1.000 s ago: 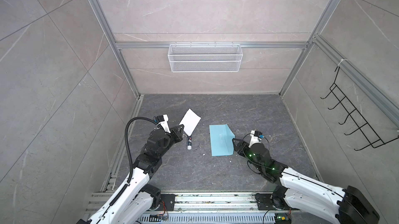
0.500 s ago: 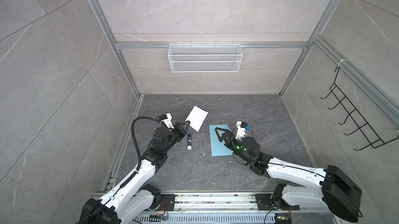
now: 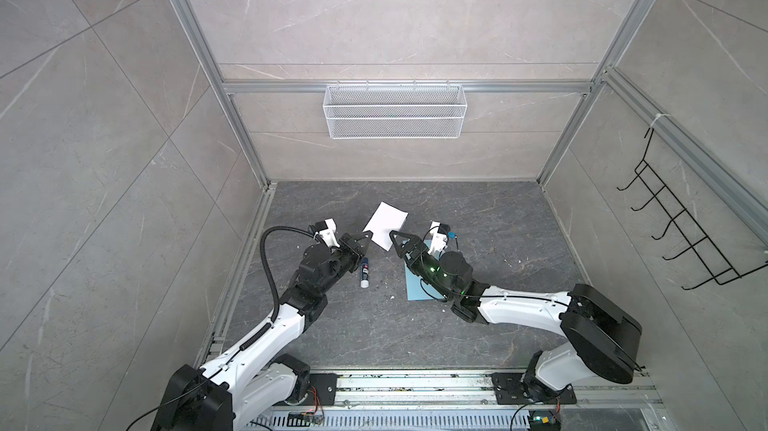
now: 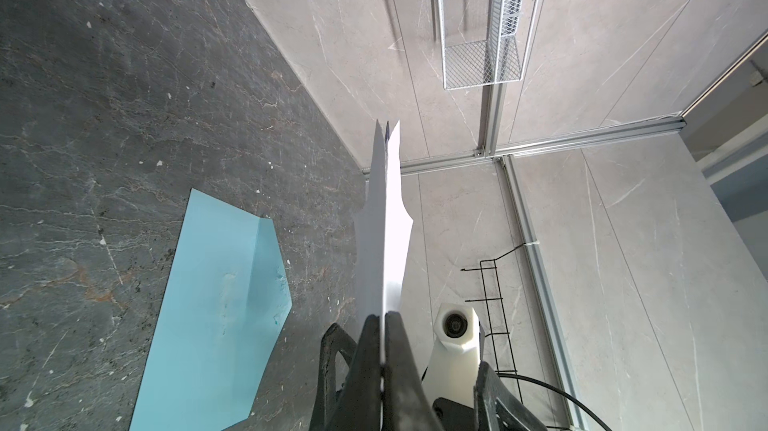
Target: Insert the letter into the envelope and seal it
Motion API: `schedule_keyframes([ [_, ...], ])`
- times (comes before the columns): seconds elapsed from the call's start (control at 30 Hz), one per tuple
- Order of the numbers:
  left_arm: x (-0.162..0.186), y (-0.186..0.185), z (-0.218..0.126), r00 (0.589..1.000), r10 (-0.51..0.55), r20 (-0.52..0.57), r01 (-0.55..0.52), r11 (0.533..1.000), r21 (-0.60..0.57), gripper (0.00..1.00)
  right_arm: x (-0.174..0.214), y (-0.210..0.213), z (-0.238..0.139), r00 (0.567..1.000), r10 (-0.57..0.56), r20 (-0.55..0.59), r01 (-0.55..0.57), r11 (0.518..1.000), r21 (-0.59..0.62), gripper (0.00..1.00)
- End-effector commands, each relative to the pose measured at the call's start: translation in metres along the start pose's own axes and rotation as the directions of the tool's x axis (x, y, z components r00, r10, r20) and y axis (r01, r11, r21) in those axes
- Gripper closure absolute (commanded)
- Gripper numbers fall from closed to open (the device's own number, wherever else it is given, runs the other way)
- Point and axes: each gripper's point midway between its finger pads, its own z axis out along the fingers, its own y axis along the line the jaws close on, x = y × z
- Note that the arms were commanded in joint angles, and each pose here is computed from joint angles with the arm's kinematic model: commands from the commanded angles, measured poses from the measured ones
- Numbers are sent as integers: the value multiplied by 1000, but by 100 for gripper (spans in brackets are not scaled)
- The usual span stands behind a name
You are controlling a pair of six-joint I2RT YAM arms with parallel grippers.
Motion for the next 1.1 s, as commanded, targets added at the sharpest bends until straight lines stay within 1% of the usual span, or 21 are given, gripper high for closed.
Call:
schedule_keyframes([
  [0.0,1,-16,0,1000,-3,-8,3,997,73,100,-4,17,11,998,51,25,-49,997,-63,7],
  [0.17,3,-15,0,1000,-4,-13,5,997,76,100,-5,16,22,995,91,49,-86,992,-89,23],
  [0.33,5,-15,-1,1000,10,-21,-9,997,80,100,-8,15,26,992,106,72,-99,990,-96,41],
  [0.5,6,-13,-1,1000,18,-23,-17,997,70,100,-11,12,26,991,92,95,-85,993,-77,63],
  [0.7,7,-10,-2,999,35,-24,-33,998,60,100,-14,8,26,992,65,105,-60,997,-51,86],
  [0.83,9,-11,-1,997,71,-40,-69,996,54,100,-18,4,24,994,29,104,-26,999,-25,100],
  [0.97,10,-7,-1,988,141,-59,-140,990,12,100,-26,5,19,995,-44,90,44,999,-4,100],
  [1.0,12,-6,-1,985,158,-69,-159,987,3,98,-29,4,16,995,-67,79,67,998,9,100],
  [1.03,12,-5,-1,980,181,-77,-182,983,-5,89,-33,2,14,994,-87,69,85,996,25,100],
  [1.07,13,-5,-1,975,203,-87,-205,978,-20,74,-39,1,10,993,-107,58,105,994,37,100],
])
